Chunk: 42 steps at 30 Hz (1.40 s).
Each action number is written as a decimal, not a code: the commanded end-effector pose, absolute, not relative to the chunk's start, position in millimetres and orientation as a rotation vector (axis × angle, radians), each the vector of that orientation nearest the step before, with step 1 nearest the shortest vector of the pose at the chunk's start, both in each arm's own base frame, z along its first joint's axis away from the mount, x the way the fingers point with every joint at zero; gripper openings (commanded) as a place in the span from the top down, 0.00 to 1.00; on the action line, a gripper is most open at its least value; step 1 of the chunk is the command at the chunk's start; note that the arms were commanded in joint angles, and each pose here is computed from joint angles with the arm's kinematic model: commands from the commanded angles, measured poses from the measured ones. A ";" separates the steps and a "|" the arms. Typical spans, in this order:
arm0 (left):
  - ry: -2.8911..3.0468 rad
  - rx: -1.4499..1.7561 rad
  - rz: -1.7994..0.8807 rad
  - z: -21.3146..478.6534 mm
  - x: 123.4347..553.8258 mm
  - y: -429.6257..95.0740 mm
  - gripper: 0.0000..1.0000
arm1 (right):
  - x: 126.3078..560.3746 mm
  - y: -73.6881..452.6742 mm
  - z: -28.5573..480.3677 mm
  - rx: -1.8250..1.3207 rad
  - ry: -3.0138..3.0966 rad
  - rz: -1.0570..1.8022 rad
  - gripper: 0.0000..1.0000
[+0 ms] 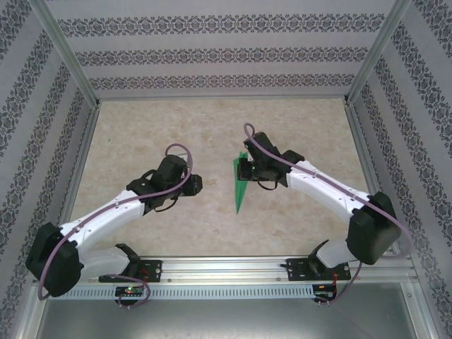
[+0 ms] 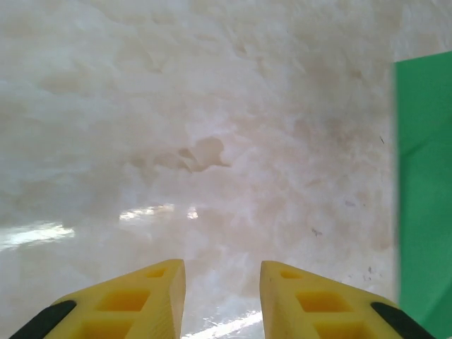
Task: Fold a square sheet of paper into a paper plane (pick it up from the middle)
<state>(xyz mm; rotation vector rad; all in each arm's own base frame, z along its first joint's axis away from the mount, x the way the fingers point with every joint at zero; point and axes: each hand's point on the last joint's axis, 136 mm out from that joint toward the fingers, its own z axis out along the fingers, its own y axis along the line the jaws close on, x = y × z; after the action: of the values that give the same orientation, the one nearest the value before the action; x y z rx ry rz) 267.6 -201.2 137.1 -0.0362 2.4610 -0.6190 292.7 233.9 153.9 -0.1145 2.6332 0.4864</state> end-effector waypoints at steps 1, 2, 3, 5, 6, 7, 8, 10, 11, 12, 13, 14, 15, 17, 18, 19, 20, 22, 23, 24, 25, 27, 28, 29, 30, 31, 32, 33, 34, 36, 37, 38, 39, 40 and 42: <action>2.397 -0.184 -0.480 135.3 274.6 -166.9 0.62 | 271.0 139.7 154.9 -0.202 2.732 -0.226 0.92; 2.378 -0.214 -0.470 136.9 274.6 -160.5 0.60 | 270.6 127.7 162.3 -0.215 2.724 -0.352 0.90; 2.364 -0.242 -0.456 137.3 274.0 -154.4 0.59 | 269.9 117.3 168.5 -0.220 2.715 -0.469 0.90; 2.329 -0.299 -0.428 140.2 273.9 -142.2 0.59 | 270.5 114.7 171.6 -0.250 2.716 -0.559 0.89; 2.311 -0.317 -0.414 142.4 273.6 -137.3 0.59 | 270.6 118.3 168.0 -0.268 2.729 -0.566 0.90; 2.299 -0.339 -0.394 143.6 273.1 -131.2 0.59 | 271.0 122.6 163.9 -0.276 2.738 -0.568 0.90; 2.286 -0.354 -0.376 146.1 272.2 -125.7 0.59 | 271.8 129.2 159.3 -0.277 2.745 -0.565 0.90; 2.263 -0.363 -0.350 151.4 270.3 -118.0 0.57 | 273.4 145.1 148.1 -0.303 2.765 -0.559 0.90; 2.253 -0.370 -0.338 153.0 268.7 -113.8 0.57 | 275.9 153.6 143.5 -0.311 2.767 -0.570 0.90; 2.245 -0.377 -0.326 153.5 267.0 -109.8 0.56 | 277.0 163.6 135.8 -0.327 2.777 -0.580 0.90; 2.239 -0.384 -0.323 153.2 265.4 -107.0 0.56 | 278.9 173.2 128.6 -0.337 2.787 -0.590 0.90; 2.235 -0.385 -0.323 153.3 263.8 -105.5 0.56 | 279.8 182.2 120.4 -0.346 2.801 -0.596 0.90; 2.232 -0.394 -0.321 152.4 262.1 -102.9 0.55 | 280.0 194.3 110.4 -0.361 2.826 -0.585 0.89; 2.228 -0.403 -0.324 151.4 259.0 -100.5 0.56 | 282.2 219.1 92.9 -0.394 2.853 -0.569 0.89; 2.226 -0.413 -0.323 150.5 257.6 -98.4 0.56 | 283.0 233.6 86.0 -0.419 2.860 -0.551 0.88; 2.225 -0.420 -0.321 149.6 256.1 -96.8 0.56 | 284.6 247.9 80.7 -0.435 2.871 -0.525 0.87; 2.222 -0.423 -0.321 149.8 255.2 -95.6 0.56 | 285.1 260.9 75.2 -0.450 2.880 -0.498 0.86; 2.219 -0.421 -0.321 150.9 253.3 -94.1 0.55 | 283.3 288.6 66.4 -0.490 2.911 -0.410 0.83; 2.220 -0.421 -0.318 151.2 252.7 -93.0 0.55 | 282.9 300.1 65.8 -0.499 2.916 -0.361 0.80; 2.218 -0.418 -0.319 152.6 252.4 -92.7 0.55 | 280.4 314.8 63.0 -0.521 2.939 -0.266 0.77; 2.219 -0.413 -0.320 152.8 251.8 -92.6 0.54 | 279.0 324.9 63.7 -0.523 2.952 -0.190 0.71; 2.223 -0.403 -0.328 153.9 251.5 -94.1 0.53 | 275.6 340.0 72.1 -0.546 2.946 -0.051 0.55; 2.229 -0.396 -0.335 154.1 251.2 -95.7 0.53 | 274.7 344.2 82.5 -0.545 2.922 0.011 0.46; 2.236 -0.391 -0.342 153.2 250.7 -97.1 0.52 | 273.6 347.3 92.8 -0.544 2.897 0.071 0.42; 2.243 -0.390 -0.349 152.4 250.5 -98.5 0.52 | 273.3 348.8 106.6 -0.531 2.862 0.148 0.39; 2.251 -0.388 -0.361 150.9 250.2 -100.6 0.52 | 272.7 348.3 120.2 -0.515 2.821 0.222 0.35; 2.258 -0.384 -0.373 149.9 249.9 -103.0 0.52 | 271.7 347.9 132.7 -0.500 2.782 0.303 0.31; 2.266 -0.377 -0.390 148.3 250.4 -106.6 0.51 | 270.2 345.4 144.3 -0.473 2.742 0.394 0.28; 2.280 -0.366 -0.413 146.0 250.6 -111.5 0.50 | 270.9 338.7 154.2 -0.426 2.702 0.470 0.28; 2.310 -0.337 -0.462 142.7 251.9 -123.1 0.48 | 271.8 319.0 161.4 -0.317 2.650 0.595 0.30; 2.326 -0.323 -0.491 141.4 253.5 -130.2 0.47 | 271.7 307.7 160.0 -0.262 2.629 0.667 0.35; 2.344 -0.308 -0.515 139.4 254.4 -136.6 0.47 | 272.3 298.4 157.3 -0.210 2.611 0.734 0.40; 2.366 -0.295 -0.544 136.5 256.1 -144.3 0.46 | 269.6 289.7 151.7 -0.160 2.601 0.830 0.46; 2.388 -0.276 -0.579 133.8 257.7 -153.3 0.45 | 268.2 280.2 143.7 -0.106 2.591 0.919 0.51; 2.430 -0.241 -0.640 129.4 261.4 -170.0 0.44 | 264.7 266.8 131.5 -0.027 2.569 1.051 0.58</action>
<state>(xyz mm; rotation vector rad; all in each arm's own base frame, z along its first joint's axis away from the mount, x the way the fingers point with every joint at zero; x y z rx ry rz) 248.4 -138.3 109.4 -0.2923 2.4533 -0.4506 268.7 251.8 145.4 -0.0795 2.6090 0.7545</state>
